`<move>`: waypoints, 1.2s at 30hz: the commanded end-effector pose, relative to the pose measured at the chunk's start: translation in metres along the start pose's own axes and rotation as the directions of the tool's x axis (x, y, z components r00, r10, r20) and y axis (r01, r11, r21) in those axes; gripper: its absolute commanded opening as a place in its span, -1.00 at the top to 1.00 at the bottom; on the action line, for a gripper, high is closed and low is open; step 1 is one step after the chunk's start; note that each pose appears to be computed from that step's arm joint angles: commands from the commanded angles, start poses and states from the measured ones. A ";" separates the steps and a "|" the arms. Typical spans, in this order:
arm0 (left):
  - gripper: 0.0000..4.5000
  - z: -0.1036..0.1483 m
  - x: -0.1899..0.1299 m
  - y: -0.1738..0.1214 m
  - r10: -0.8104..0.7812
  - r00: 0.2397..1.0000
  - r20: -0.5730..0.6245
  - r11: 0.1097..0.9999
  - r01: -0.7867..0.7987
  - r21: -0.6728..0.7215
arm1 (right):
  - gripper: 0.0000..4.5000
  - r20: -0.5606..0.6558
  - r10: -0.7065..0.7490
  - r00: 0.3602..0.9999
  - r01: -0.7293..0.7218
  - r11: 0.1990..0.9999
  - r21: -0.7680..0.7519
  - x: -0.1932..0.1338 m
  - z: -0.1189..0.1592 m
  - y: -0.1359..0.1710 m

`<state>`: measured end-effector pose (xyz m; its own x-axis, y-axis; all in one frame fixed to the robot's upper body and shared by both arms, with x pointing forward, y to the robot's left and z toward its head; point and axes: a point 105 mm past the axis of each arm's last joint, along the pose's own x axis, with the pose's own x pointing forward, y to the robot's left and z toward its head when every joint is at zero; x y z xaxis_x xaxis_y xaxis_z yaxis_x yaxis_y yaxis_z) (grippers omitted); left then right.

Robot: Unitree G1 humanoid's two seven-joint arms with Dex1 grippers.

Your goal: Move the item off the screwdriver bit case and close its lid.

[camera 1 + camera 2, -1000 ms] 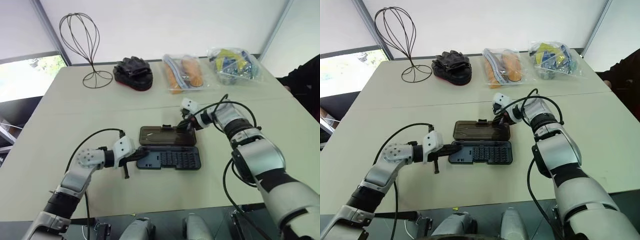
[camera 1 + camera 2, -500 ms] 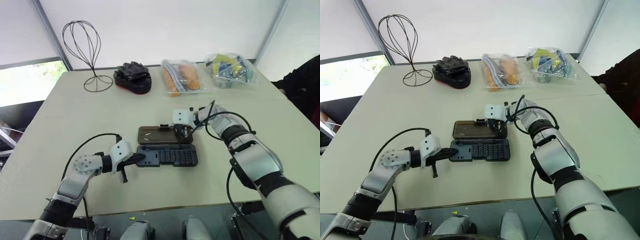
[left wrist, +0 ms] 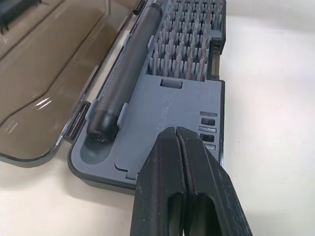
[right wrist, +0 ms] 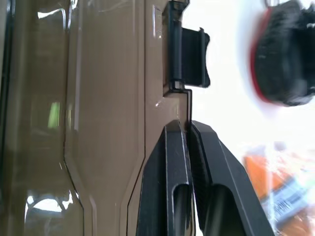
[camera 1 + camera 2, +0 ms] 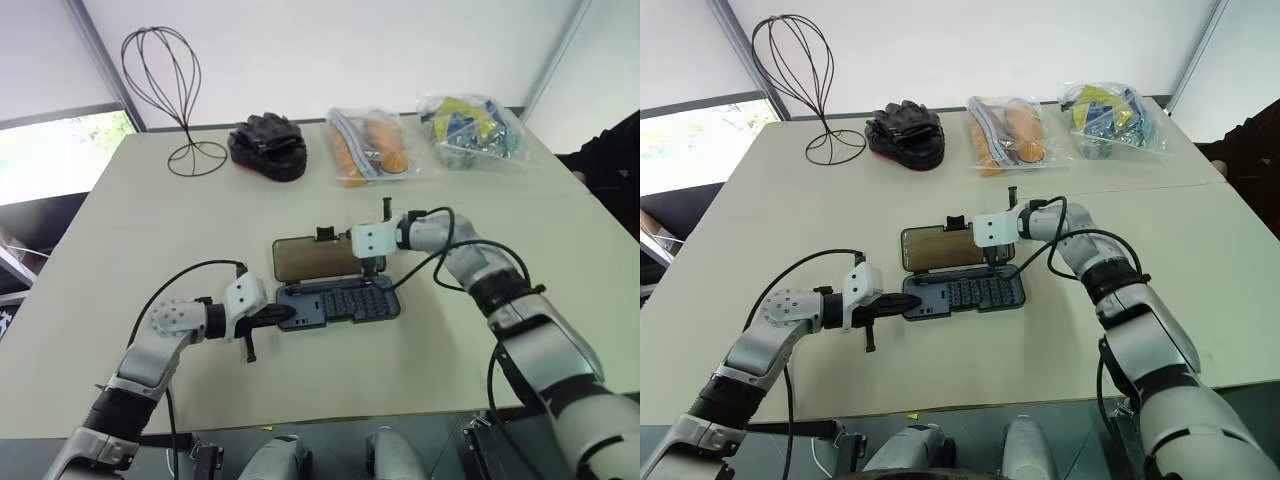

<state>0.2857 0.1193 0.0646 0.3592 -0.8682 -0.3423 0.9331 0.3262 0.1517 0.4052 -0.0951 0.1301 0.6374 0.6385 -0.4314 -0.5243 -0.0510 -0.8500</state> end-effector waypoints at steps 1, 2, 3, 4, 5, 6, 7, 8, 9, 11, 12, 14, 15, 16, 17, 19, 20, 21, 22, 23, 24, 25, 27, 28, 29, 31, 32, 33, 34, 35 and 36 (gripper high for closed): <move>1.00 -0.027 -0.002 -0.009 -0.015 0.996 -0.086 0.996 0.007 -0.093 | 0.98 -0.024 -0.156 0.987 0.155 0.987 -0.036 -0.018 0.007 -0.023; 1.00 -0.026 -0.003 -0.009 -0.014 0.996 -0.084 0.995 0.005 -0.099 | 0.98 -0.025 -0.167 0.986 0.165 0.985 -0.041 -0.019 0.009 -0.022; 1.00 -0.023 -0.003 -0.009 -0.012 0.997 -0.072 0.993 0.004 -0.114 | 0.98 -0.026 -0.184 0.983 0.182 0.982 -0.051 -0.020 0.012 -0.021; 1.00 -0.020 -0.003 -0.009 -0.010 0.998 -0.056 0.991 0.003 -0.134 | 0.98 -0.027 -0.199 0.980 0.197 0.978 -0.062 -0.022 0.014 -0.021; 1.00 -0.014 -0.004 -0.008 -0.001 0.999 -0.033 0.987 -0.004 -0.158 | 0.98 -0.030 -0.213 0.977 0.210 0.975 -0.075 -0.023 0.015 -0.020; 1.00 -0.008 -0.004 -0.008 0.005 1.000 -0.008 0.983 -0.007 -0.186 | 0.98 -0.032 -0.225 0.974 0.221 0.972 -0.081 -0.024 0.016 -0.020; 1.00 0.001 -0.004 -0.008 0.012 0.999 0.030 0.974 -0.005 -0.225 | 0.98 -0.034 -0.233 0.972 0.229 0.969 -0.087 -0.025 0.017 -0.019; 1.00 0.012 -0.005 -0.008 0.022 0.997 0.071 0.965 -0.003 -0.262 | 0.98 -0.036 -0.240 0.970 0.236 0.967 -0.092 -0.026 0.017 -0.018; 1.00 0.025 -0.008 -0.007 0.037 0.992 0.122 0.951 0.002 -0.308 | 0.98 -0.038 -0.244 0.969 0.240 0.966 -0.092 -0.027 0.016 -0.017; 1.00 0.046 -0.013 -0.006 0.059 0.978 0.200 0.926 0.022 -0.378 | 0.98 -0.043 -0.251 0.967 0.246 0.965 -0.096 -0.028 0.015 -0.016; 1.00 0.058 -0.017 -0.002 0.083 0.965 0.250 0.910 0.029 -0.413 | 0.98 -0.046 -0.253 0.966 0.248 0.963 -0.102 -0.028 0.014 -0.016; 1.00 0.086 -0.029 0.017 0.181 0.916 0.359 0.888 0.005 -0.460 | 0.98 -0.048 -0.259 0.965 0.253 0.961 -0.114 -0.029 0.013 -0.015; 1.00 0.099 -0.037 0.032 0.258 0.877 0.405 0.879 -0.039 -0.476 | 0.98 -0.047 -0.260 0.965 0.253 0.960 -0.116 -0.029 0.013 -0.014; 1.00 0.107 -0.043 0.045 0.330 0.839 0.432 0.868 -0.090 -0.488 | 0.98 -0.046 -0.261 0.964 0.254 0.961 -0.110 -0.029 0.013 -0.014; 1.00 0.113 -0.048 0.056 0.383 0.806 0.451 0.857 -0.128 -0.500 | 0.98 -0.041 -0.265 0.963 0.259 0.959 -0.114 -0.029 0.013 -0.014; 1.00 0.116 -0.054 0.078 0.477 0.759 0.444 0.828 -0.219 -0.516 | 0.98 -0.024 -0.268 0.963 0.262 0.957 -0.127 -0.028 0.016 -0.013; 1.00 0.111 -0.056 0.093 0.539 0.736 0.409 0.803 -0.302 -0.514 | 0.98 -0.012 -0.271 0.962 0.267 0.954 -0.138 -0.027 0.019 -0.013; 1.00 0.102 -0.057 0.109 0.600 0.717 0.355 0.769 -0.394 -0.504 | 0.98 0.000 -0.274 0.962 0.271 0.952 -0.142 -0.027 0.021 -0.014; 1.00 0.093 -0.056 0.121 0.638 0.708 0.301 0.745 -0.469 -0.475 | 0.98 0.008 -0.281 0.960 0.280 0.950 -0.141 -0.027 0.023 -0.015; 1.00 0.084 -0.053 0.128 0.655 0.712 0.255 0.735 -0.521 -0.434 | 0.98 0.016 -0.289 0.957 0.288 0.947 -0.140 -0.027 0.025 -0.016; 1.00 0.078 -0.050 0.133 0.657 0.721 0.223 0.737 -0.550 -0.392 | 0.98 0.026 -0.293 0.956 0.293 0.945 -0.143 -0.026 0.028 -0.017; 1.00 0.072 -0.046 0.138 0.657 0.727 0.202 0.737 -0.560 -0.379 | 0.98 0.031 -0.295 0.955 0.296 0.944 -0.146 -0.026 0.029 -0.017; 1.00 0.061 -0.036 0.146 0.645 0.747 0.161 0.747 -0.571 -0.339 | 0.98 0.041 -0.299 0.953 0.302 0.942 -0.148 -0.026 0.032 -0.017; 1.00 0.055 -0.026 0.146 0.607 0.781 0.146 0.774 -0.540 -0.329 | 0.98 0.043 -0.300 0.953 0.303 0.942 -0.147 -0.026 0.033 -0.017; 1.00 0.049 -0.017 0.145 0.564 0.814 0.138 0.804 -0.503 -0.318 | 0.98 0.046 -0.302 0.952 0.305 0.941 -0.146 -0.026 0.034 -0.017; 1.00 0.044 0.000 0.134 0.443 0.885 0.145 0.865 -0.379 -0.328 | 0.98 0.049 -0.301 0.952 0.305 0.941 -0.146 -0.026 0.035 -0.016; 1.00 0.042 0.005 0.129 0.386 0.910 0.151 0.887 -0.322 -0.330 | 0.98 0.050 -0.300 0.953 0.304 0.941 -0.146 -0.025 0.036 -0.016; 1.00 0.040 0.010 0.123 0.323 0.932 0.163 0.903 -0.253 -0.347 | 0.98 0.052 -0.298 0.953 0.302 0.942 -0.147 -0.025 0.037 -0.015; 1.00 0.039 0.012 0.118 0.272 0.946 0.175 0.911 -0.195 -0.364 | 0.98 0.054 -0.296 0.954 0.301 0.942 -0.147 -0.025 0.038 -0.015; 1.00 0.038 0.014 0.112 0.210 0.960 0.185 0.914 -0.126 -0.385 | 0.98 0.056 -0.293 0.954 0.299 0.943 -0.144 -0.024 0.039 -0.015; 1.00 0.037 0.015 0.108 0.161 0.967 0.196 0.914 -0.071 -0.400 | 0.98 0.057 -0.289 0.956 0.294 0.945 -0.141 -0.024 0.040 -0.014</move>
<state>0.3953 0.1341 0.0969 0.5789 -0.7983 -0.1661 0.7751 0.6020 -0.1917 0.3768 -0.0837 0.1557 0.7316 0.6569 -0.1822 -0.2498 0.0097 -0.9683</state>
